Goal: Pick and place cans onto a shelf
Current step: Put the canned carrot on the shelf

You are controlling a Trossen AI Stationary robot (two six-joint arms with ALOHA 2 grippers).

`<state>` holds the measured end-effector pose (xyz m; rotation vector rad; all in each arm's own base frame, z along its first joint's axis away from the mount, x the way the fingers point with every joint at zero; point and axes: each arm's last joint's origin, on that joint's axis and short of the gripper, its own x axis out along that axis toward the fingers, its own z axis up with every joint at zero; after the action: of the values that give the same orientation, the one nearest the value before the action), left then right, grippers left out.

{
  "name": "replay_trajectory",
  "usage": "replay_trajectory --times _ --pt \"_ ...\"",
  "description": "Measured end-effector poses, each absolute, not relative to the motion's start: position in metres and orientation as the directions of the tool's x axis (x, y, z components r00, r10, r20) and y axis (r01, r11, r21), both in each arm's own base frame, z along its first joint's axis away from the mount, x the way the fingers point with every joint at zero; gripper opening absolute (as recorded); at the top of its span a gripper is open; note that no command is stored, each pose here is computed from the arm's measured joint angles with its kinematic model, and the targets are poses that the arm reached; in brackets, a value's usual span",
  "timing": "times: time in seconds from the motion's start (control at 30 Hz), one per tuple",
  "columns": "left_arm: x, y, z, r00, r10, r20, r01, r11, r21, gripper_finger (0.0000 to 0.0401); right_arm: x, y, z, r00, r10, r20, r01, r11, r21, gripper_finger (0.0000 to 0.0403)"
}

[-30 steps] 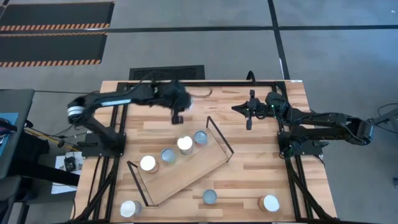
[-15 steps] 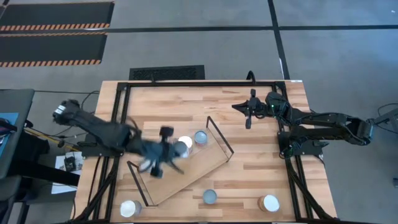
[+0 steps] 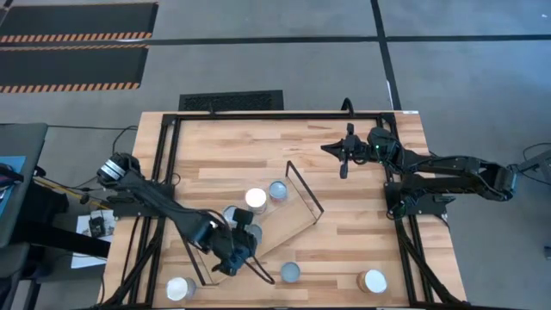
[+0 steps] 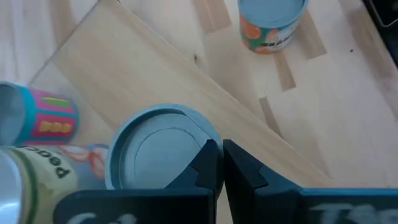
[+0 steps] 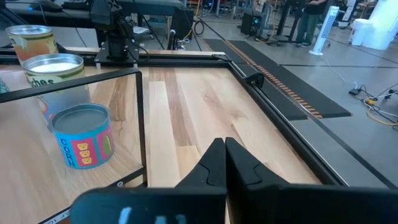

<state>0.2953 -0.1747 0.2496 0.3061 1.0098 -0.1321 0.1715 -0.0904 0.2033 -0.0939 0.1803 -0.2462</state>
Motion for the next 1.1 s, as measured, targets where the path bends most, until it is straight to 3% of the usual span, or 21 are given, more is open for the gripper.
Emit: replay_trajectory --times 0.6,1.1 --pt "0.293 -0.171 0.224 0.473 -0.006 -0.881 0.182 0.979 0.091 0.0002 0.172 -0.090 0.203 0.954 -0.250 -0.166 0.234 0.966 -0.110 0.0007" --pt "0.293 -0.173 0.239 0.438 -0.024 -0.899 0.180 0.982 0.061 0.0091 0.171 -0.090 0.203 0.954 -0.250 -0.166 0.234 0.966 -0.110 0.0007"
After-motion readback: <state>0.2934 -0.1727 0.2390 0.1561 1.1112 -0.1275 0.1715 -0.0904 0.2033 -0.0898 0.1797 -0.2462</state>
